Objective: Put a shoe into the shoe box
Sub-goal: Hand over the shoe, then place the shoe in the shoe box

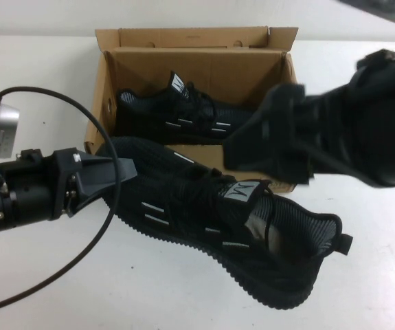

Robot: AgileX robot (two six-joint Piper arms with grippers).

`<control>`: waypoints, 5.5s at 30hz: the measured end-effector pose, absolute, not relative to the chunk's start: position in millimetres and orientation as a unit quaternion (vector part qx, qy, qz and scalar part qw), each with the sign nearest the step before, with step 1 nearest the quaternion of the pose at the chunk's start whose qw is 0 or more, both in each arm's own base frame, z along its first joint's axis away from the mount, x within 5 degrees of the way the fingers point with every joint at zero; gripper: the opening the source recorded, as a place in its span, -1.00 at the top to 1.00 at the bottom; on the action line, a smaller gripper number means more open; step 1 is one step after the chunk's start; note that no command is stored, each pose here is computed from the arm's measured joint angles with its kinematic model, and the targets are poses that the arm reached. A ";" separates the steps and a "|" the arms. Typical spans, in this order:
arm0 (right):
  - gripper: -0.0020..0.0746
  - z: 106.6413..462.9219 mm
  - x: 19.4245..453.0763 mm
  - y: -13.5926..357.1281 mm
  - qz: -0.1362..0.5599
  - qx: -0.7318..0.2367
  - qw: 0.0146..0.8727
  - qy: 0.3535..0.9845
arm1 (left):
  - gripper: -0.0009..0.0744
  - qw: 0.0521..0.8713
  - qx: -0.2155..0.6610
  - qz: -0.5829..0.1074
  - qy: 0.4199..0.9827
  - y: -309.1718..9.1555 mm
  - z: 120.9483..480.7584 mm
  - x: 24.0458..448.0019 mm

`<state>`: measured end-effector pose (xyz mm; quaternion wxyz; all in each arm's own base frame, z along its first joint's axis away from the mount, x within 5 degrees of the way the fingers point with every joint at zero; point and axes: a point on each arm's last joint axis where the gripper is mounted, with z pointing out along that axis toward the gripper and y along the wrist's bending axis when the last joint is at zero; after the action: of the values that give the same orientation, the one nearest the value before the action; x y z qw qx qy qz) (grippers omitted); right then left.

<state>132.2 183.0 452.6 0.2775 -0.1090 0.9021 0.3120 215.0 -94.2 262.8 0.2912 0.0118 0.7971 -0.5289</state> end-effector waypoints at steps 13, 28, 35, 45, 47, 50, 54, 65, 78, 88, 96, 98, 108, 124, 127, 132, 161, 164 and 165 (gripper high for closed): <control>-0.58 386.5 151.5 194.0 0.349 0.127 0.174 0.912 | 0.65 0.314 0.026 -0.518 0.795 -93.6 268.8 220.1; -0.57 358.6 186.5 231.6 0.390 0.149 0.207 0.885 | 0.65 0.309 0.036 -0.529 0.790 -95.2 270.2 218.0; 0.15 338.5 197.1 245.8 0.375 0.156 0.191 0.894 | 0.65 0.315 0.036 -0.522 0.791 -93.4 269.3 219.5; 0.94 336.6 197.8 246.6 0.374 0.153 0.191 0.894 | 0.33 0.313 0.037 -0.540 0.780 -94.6 273.3 219.0; 0.94 335.8 197.7 246.5 0.370 0.141 0.196 0.897 | 0.00 0.309 0.037 -0.548 0.777 -95.3 275.3 218.6; 0.94 339.8 195.4 243.6 0.368 0.109 0.212 0.899 | -0.32 0.299 0.041 -0.548 0.780 -95.9 274.2 216.8; 0.95 355.5 188.1 234.8 0.380 0.080 0.236 0.891 | -0.43 0.288 0.057 -0.532 0.794 -95.7 269.9 214.7; 0.95 385.1 165.5 197.9 0.345 0.028 0.287 0.893 | -0.45 0.324 0.099 -0.470 0.815 -91.7 263.0 218.3; 0.95 390.0 203.8 160.2 0.315 0.052 0.352 0.880 | 0.94 0.382 0.146 -0.362 0.838 -81.2 262.1 223.3; 0.95 364.4 251.1 168.3 0.359 0.002 0.304 0.882 | 0.98 0.509 0.267 -0.177 0.799 -62.5 321.6 198.2; 0.95 364.5 298.3 193.6 0.370 -0.086 0.301 0.875 | 0.98 0.577 0.316 -0.126 0.743 -57.4 358.7 151.2; 0.95 366.5 309.7 199.7 0.369 -0.101 0.302 0.873 | 0.98 0.589 0.317 -0.119 0.734 -56.3 364.0 141.8; 0.95 353.2 363.3 229.1 0.365 -0.125 0.291 0.875 | 0.98 0.593 0.326 -0.117 0.727 -55.4 369.0 123.0; 0.95 290.6 396.5 254.2 0.402 -0.117 0.243 0.875 | 0.98 0.589 0.317 -0.123 0.733 -55.2 368.5 123.0; 0.95 282.7 399.1 257.6 0.413 -0.116 0.235 0.872 | 0.98 0.589 0.316 -0.125 0.733 -55.2 368.5 123.0; 0.95 270.8 402.1 260.6 0.418 -0.112 0.220 0.874 | 0.98 0.589 0.316 -0.125 0.733 -55.2 368.5 123.0; 0.95 249.1 405.9 252.1 0.412 -0.113 0.164 0.889 | 0.98 0.591 0.308 -0.129 0.734 -55.1 369.1 123.3; 0.95 249.0 405.7 251.7 0.412 -0.112 0.161 0.890 | 0.98 0.591 0.308 -0.129 0.734 -55.1 369.1 123.3; 0.95 249.0 405.7 251.7 0.413 -0.110 0.160 0.890 | 0.98 0.591 0.308 -0.129 0.734 -55.1 369.1 123.3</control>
<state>405.7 251.7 249.0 0.1597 -0.1095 0.8901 0.4125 123.3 -55.1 369.1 0.5911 0.3083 0.7341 -0.1291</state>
